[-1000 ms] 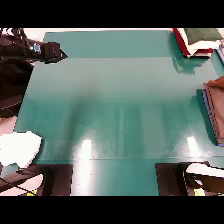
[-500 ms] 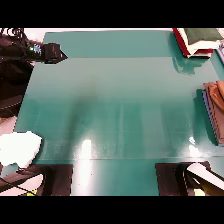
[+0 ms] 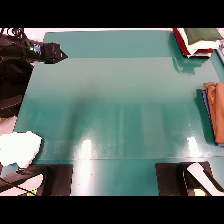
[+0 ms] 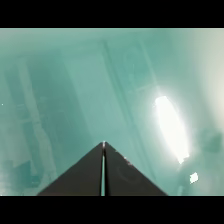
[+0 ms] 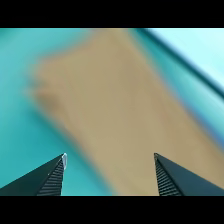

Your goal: Fold the shirts.

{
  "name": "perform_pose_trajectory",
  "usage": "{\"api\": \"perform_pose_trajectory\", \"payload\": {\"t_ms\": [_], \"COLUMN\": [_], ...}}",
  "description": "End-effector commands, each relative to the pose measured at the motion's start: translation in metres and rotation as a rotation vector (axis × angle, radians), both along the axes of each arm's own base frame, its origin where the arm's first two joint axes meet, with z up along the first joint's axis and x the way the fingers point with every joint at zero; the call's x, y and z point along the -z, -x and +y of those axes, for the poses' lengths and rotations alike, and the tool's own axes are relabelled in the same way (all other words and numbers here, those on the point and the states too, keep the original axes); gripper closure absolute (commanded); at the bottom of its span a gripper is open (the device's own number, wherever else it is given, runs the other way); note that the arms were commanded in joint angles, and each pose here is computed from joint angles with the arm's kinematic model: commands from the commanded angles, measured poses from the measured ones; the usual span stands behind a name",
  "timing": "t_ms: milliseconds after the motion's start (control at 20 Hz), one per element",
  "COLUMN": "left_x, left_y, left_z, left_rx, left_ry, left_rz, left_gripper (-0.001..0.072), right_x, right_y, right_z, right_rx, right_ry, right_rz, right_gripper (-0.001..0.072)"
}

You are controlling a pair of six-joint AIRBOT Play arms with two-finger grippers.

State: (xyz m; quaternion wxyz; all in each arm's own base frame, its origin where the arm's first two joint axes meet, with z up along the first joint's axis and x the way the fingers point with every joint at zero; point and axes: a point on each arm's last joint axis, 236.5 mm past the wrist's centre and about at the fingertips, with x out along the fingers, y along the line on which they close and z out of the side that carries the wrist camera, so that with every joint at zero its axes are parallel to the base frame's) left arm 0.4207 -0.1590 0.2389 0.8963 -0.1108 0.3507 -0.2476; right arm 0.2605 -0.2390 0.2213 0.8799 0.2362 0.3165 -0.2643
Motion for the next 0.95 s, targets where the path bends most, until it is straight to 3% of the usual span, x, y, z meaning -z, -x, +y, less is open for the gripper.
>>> {"api": "perform_pose_trajectory", "payload": {"t_ms": [0, 250, 350, 400, 450, 500, 550, 900], "left_x": [0.0, -0.002, -0.005, -0.007, -0.01, -0.012, -0.015, -0.03], "left_y": [-0.002, -0.004, -0.007, -0.009, -0.012, -0.014, -0.016, -0.029], "left_z": [0.002, 0.002, 0.003, 0.003, 0.004, 0.005, 0.005, 0.009], "left_rx": [-0.005, -0.012, -0.021, -0.027, -0.034, -0.04, -0.046, -0.085], "left_ry": [-0.006, -0.006, 0.0, 0.004, 0.008, 0.012, 0.016, 0.041], "left_rz": [-0.006, -0.016, -0.034, -0.044, -0.058, -0.069, -0.081, -0.155], "left_gripper": [0.0678, 0.0678, 0.0678, 0.0678, 0.0678, 0.0678, 0.0678, 0.0678], "right_x": [-0.033, -0.033, -0.04, -0.044, -0.048, -0.051, -0.053, -0.054], "right_y": [-0.065, -0.097, -0.099, -0.098, -0.097, -0.095, -0.093, -0.087], "right_z": [0.097, 0.249, 0.298, 0.319, 0.336, 0.351, 0.362, 0.378], "right_rx": [-0.302, -0.741, -0.867, -0.921, -0.961, -0.999, -1.025, -1.07], "right_ry": [-0.065, -0.084, -0.08, -0.078, -0.077, -0.078, -0.078, -0.085], "right_rz": [-0.147, -0.136, -0.168, -0.189, -0.207, -0.222, -0.233, -0.235], "right_gripper": [0.0081, 0.0093, 0.0162, 0.0255, 0.042, 0.0642, 0.0695, 0.0695]}}
